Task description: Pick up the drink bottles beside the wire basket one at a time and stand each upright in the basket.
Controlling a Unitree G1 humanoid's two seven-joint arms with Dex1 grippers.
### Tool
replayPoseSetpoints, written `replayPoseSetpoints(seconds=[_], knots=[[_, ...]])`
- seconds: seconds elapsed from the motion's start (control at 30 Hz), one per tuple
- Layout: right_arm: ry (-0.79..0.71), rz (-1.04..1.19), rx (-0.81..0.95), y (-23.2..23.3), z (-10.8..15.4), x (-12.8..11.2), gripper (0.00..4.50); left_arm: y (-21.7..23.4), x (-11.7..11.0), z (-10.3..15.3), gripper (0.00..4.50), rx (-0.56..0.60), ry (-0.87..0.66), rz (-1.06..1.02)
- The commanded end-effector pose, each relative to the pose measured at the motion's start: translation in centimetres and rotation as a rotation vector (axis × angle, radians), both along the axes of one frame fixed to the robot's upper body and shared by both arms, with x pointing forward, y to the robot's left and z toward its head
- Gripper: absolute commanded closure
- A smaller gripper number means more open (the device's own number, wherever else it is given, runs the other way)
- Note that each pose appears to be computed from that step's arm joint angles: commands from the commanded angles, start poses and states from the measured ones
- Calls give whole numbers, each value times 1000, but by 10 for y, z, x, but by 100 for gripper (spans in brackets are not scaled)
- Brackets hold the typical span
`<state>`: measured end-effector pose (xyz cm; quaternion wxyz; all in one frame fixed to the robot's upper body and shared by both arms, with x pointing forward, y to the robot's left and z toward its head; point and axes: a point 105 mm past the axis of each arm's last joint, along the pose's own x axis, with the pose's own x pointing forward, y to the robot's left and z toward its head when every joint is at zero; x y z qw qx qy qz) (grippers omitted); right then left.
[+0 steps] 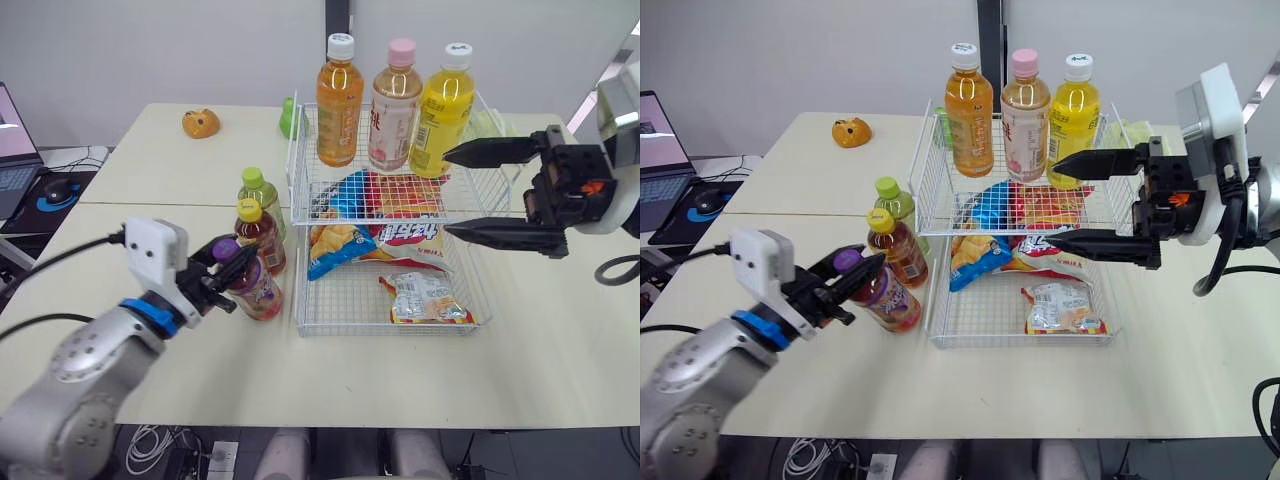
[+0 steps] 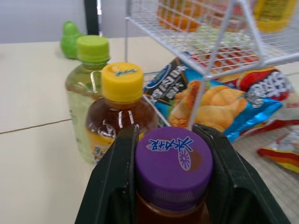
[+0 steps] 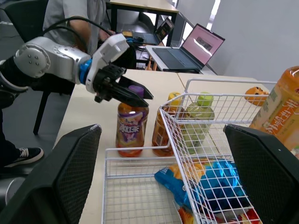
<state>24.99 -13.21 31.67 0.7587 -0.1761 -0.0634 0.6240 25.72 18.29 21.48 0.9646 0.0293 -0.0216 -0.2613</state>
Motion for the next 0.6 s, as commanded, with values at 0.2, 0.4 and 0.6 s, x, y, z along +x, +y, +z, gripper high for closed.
replayPoseSetpoints(seconds=[0.2,0.4,0.6], knots=[[-62,-42,-5,-12,15,-1,0,13,-8,100,312,1,-155,-230],[-69,-70,-1,-18,16,-4,0,28,-9,181,312,-54,-216,-320],[-67,-116,-4,-27,15,-8,0,11,-3,229,312,-42,-256,-458]])
